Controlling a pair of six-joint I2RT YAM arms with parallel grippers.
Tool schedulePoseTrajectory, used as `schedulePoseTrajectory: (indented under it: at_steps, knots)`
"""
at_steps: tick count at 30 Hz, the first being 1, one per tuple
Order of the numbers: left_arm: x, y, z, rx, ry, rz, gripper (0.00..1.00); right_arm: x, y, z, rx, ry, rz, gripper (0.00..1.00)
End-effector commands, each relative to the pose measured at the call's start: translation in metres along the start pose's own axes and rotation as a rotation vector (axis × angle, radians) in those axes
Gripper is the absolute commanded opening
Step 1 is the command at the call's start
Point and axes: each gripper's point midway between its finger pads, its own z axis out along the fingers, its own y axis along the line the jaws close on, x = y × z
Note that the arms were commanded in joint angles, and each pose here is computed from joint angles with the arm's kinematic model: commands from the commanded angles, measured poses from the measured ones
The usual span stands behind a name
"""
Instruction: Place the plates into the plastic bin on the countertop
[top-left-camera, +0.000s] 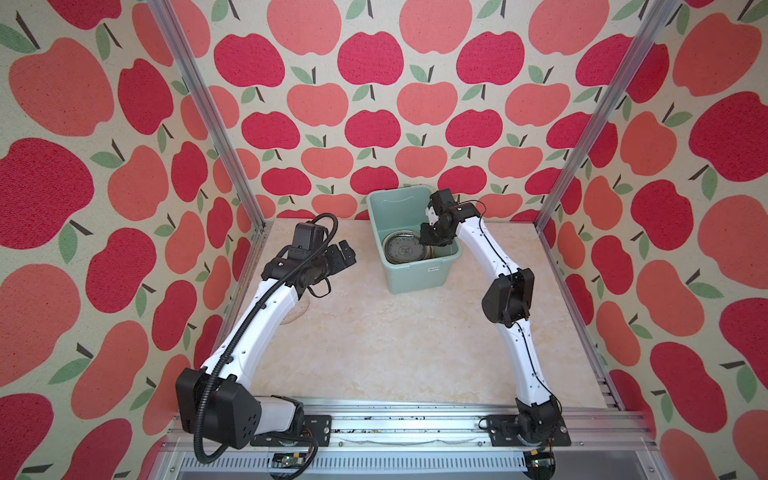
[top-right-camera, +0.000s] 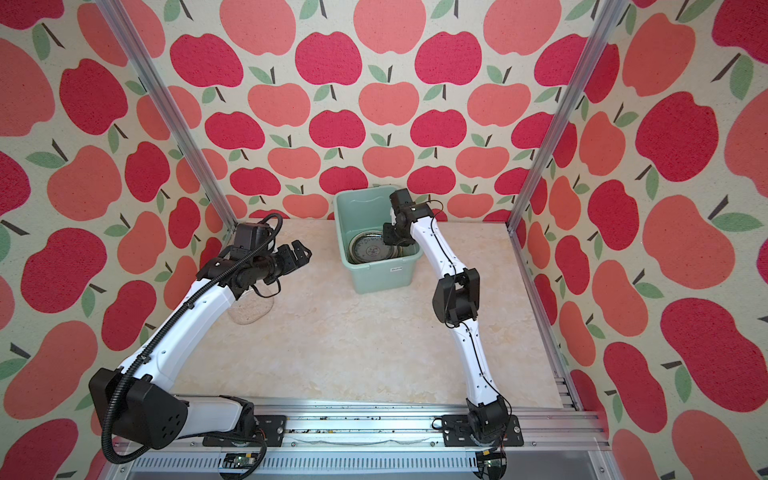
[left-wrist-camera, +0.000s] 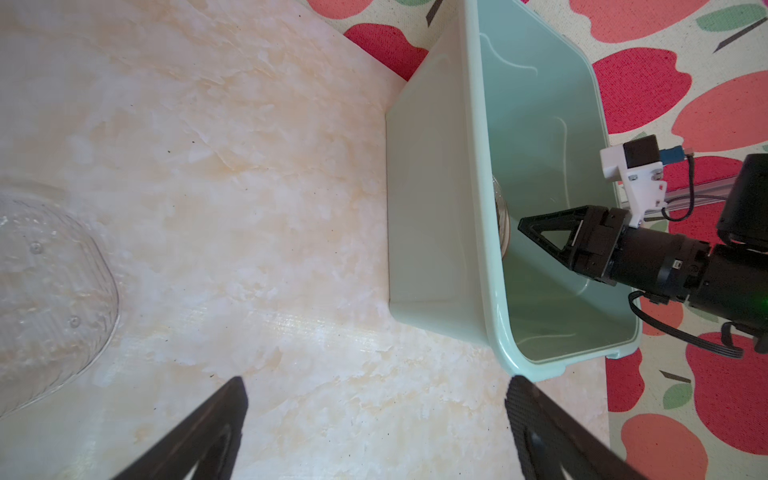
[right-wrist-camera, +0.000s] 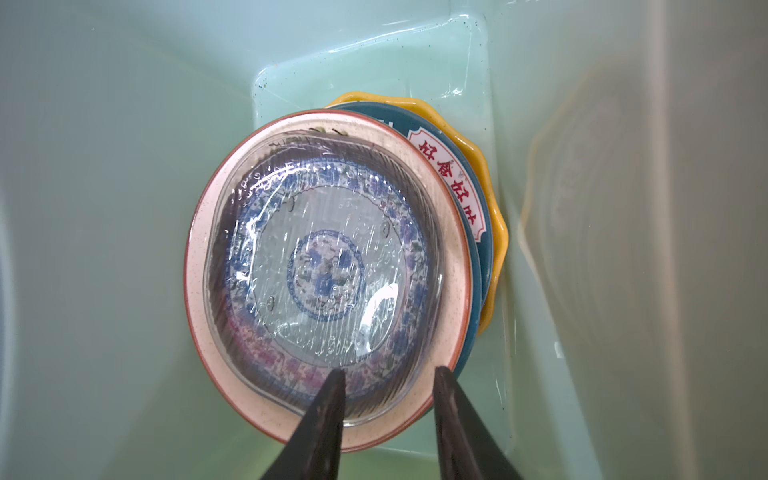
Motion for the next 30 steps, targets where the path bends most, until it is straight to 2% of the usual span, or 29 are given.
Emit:
schedulePoseTrajectory:
  at_steps: [1, 5, 10, 14, 19, 21, 24, 30]
  knots:
    - [-0.002, 0.015, -0.024, -0.065, -0.019, -0.076, 0.99, -0.021, 0.008, -0.044, -0.021, -0.088, -0.009, 0.4]
    - [0.012, 0.048, -0.041, -0.209, 0.037, -0.19, 0.99, -0.029, 0.02, -0.077, -0.042, -0.139, -0.023, 0.42]
    - [0.045, 0.093, -0.061, -0.367, 0.166, -0.4, 1.0, -0.028, 0.051, -0.135, -0.093, -0.206, -0.092, 0.45]
    - [0.065, 0.123, -0.078, -0.447, 0.189, -0.491, 0.98, -0.008, 0.096, -0.179, -0.202, -0.225, -0.184, 0.5]
    - [0.083, 0.167, -0.101, -0.531, 0.141, -0.64, 0.93, 0.039, 0.159, -0.216, -0.367, -0.221, -0.316, 0.53]
    - [0.082, 0.177, -0.112, -0.521, 0.071, -0.666, 0.91, 0.062, 0.184, -0.225, -0.427, -0.229, -0.386, 0.53]
    - [0.083, 0.194, -0.119, -0.56, 0.043, -0.676, 0.89, 0.095, 0.21, -0.239, -0.544, -0.257, -0.461, 0.53]
    - [0.083, 0.236, -0.114, -0.692, 0.031, -0.61, 0.84, 0.147, 0.226, -0.253, -0.703, -0.277, -0.525, 0.54]
